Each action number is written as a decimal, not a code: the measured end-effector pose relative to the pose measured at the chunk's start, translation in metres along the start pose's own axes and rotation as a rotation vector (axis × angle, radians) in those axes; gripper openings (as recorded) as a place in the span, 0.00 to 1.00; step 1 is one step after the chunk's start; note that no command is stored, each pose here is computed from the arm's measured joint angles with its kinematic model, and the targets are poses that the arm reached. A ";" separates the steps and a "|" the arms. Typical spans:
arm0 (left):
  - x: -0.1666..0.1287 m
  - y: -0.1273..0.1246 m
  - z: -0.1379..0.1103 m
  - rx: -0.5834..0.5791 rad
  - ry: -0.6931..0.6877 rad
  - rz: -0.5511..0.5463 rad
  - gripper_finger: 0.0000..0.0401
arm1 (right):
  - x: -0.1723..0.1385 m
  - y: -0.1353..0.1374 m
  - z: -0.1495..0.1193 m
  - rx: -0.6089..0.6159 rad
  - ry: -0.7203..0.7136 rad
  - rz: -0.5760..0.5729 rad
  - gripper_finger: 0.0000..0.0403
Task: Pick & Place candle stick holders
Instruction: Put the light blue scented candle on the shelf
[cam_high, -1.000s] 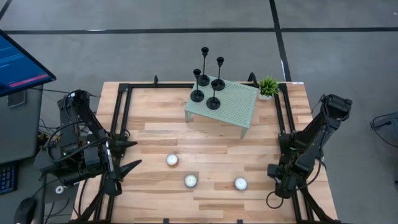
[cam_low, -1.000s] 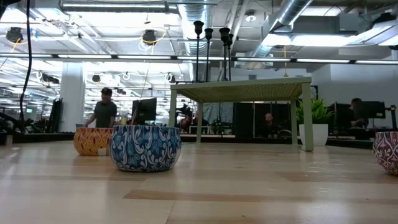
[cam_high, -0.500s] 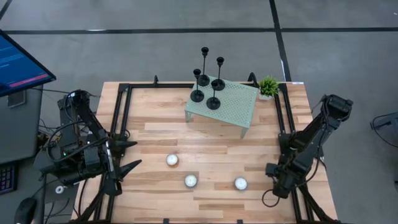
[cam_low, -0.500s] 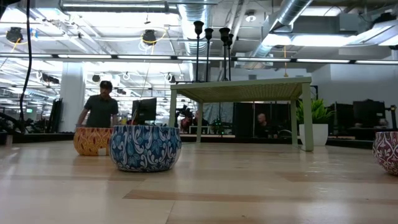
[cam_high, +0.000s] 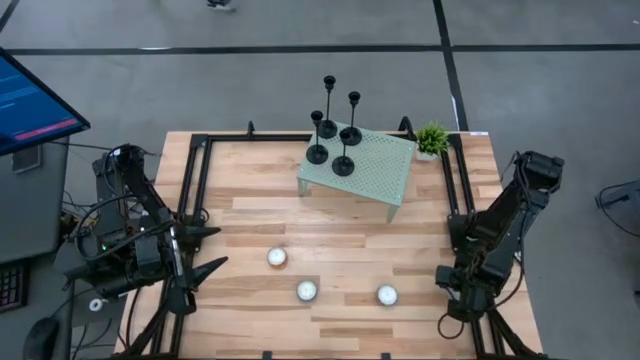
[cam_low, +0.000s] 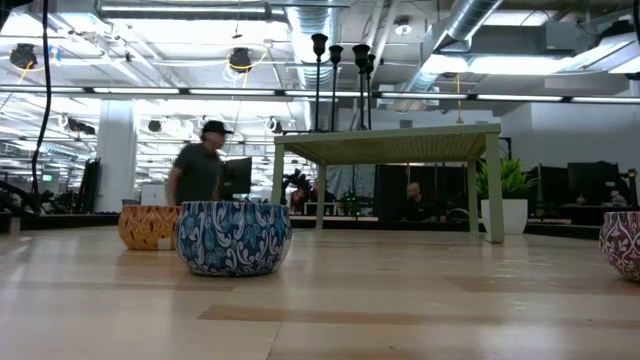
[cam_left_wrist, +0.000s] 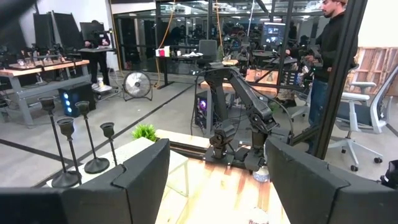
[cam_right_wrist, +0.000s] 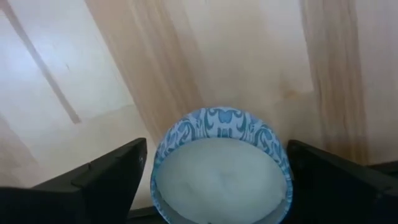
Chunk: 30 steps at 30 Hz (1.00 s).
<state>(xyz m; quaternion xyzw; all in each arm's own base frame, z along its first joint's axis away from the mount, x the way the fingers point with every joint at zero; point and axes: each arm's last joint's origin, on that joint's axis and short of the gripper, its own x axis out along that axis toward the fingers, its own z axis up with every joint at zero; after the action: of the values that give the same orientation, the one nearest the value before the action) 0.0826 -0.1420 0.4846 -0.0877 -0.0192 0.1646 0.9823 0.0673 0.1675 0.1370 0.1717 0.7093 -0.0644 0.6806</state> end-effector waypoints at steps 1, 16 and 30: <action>0.000 0.000 0.000 0.000 0.000 0.000 0.66 | 0.000 0.000 -0.001 -0.002 -0.007 -0.002 0.93; 0.000 0.000 0.000 -0.002 0.000 0.000 0.66 | 0.001 -0.002 -0.005 -0.013 -0.006 -0.027 0.69; 0.000 0.000 0.000 -0.003 0.000 0.001 0.66 | -0.003 0.000 0.009 0.032 -0.019 -0.020 0.70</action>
<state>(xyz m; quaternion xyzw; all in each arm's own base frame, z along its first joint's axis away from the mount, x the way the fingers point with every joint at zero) 0.0826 -0.1419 0.4848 -0.0891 -0.0194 0.1649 0.9821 0.0759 0.1637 0.1393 0.1748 0.7033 -0.0842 0.6839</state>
